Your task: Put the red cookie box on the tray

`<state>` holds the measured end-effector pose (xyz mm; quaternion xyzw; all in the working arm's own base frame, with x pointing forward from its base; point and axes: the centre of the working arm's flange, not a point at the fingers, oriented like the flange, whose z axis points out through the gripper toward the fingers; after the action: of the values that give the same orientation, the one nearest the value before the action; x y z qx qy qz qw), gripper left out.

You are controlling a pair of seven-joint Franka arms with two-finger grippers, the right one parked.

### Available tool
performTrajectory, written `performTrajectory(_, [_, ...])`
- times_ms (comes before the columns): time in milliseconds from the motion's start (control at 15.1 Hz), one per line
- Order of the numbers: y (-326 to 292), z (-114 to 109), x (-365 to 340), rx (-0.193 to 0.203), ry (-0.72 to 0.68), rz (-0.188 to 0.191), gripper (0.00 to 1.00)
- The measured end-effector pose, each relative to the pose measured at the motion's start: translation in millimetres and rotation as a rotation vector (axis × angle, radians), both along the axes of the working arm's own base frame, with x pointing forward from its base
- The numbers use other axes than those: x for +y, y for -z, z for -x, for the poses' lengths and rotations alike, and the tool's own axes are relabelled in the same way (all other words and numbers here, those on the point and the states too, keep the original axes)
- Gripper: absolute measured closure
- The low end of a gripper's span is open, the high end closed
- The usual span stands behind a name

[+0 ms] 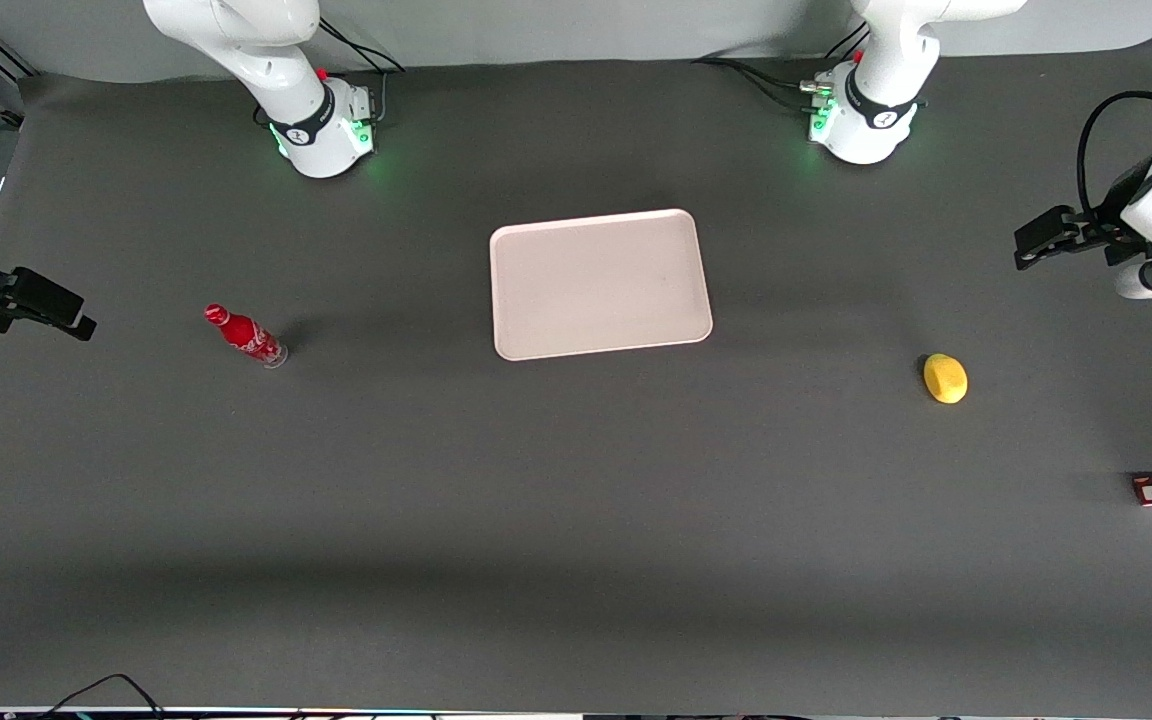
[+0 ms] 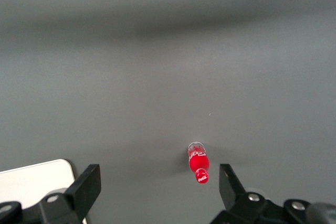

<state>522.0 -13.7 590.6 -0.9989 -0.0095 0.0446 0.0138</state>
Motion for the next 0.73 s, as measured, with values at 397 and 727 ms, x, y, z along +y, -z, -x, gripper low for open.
performTrajectory(397, [2.9, -2.4, 1.9, 0.005, -0.003, 0.0, 0.0])
performTrajectory(727, [3.9, -4.4, 9.2, 0.007, -0.017, 0.0, 0.0])
